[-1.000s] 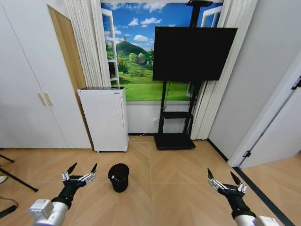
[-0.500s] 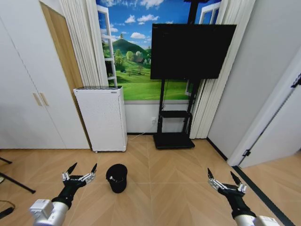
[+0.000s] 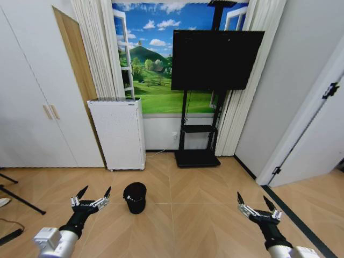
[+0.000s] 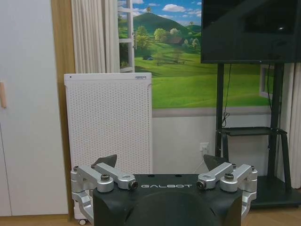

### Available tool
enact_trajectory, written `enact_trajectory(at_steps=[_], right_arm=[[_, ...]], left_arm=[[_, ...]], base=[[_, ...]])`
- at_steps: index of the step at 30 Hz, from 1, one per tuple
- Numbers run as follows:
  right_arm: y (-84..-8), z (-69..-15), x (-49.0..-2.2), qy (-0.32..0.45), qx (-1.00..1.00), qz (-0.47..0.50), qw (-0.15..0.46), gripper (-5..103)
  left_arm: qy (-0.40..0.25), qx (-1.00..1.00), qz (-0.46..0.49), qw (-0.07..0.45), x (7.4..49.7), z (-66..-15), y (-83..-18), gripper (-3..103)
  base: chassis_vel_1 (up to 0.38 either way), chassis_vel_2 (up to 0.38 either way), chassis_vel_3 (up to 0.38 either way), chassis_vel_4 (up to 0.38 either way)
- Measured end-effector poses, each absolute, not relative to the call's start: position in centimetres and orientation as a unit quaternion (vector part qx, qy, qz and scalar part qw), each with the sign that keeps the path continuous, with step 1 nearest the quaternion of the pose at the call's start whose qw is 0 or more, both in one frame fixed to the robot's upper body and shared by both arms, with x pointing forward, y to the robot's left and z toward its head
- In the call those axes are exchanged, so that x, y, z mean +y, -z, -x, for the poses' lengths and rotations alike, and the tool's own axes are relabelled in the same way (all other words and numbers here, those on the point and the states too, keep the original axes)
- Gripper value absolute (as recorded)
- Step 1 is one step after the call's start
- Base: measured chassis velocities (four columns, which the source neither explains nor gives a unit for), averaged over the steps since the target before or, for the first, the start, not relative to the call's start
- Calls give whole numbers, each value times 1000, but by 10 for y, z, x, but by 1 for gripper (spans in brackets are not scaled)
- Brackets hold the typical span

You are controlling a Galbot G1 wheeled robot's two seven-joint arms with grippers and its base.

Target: Pick up the trash bin and place the garbage on the floor into it.

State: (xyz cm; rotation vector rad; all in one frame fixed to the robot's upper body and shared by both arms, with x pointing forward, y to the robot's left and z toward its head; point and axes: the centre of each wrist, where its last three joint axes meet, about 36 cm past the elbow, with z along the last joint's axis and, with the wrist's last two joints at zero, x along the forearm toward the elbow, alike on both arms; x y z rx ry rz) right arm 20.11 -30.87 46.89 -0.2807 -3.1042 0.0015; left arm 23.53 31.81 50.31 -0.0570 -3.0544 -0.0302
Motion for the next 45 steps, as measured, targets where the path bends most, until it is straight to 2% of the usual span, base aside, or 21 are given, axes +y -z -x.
enact_trajectory(at_steps=[16, 45], right_arm=[[-469, -201, -309, 0, -996, 90, 12, 100], [-469, -201, -309, 0, -996, 90, 12, 100]], left_arm=[[10, -999, 19, 43, 318, -235, -503, 100], [10, -999, 19, 43, 318, -235, -503, 100]], base=[[222, -209, -215, 214], [-3, 4, 7, -3]])
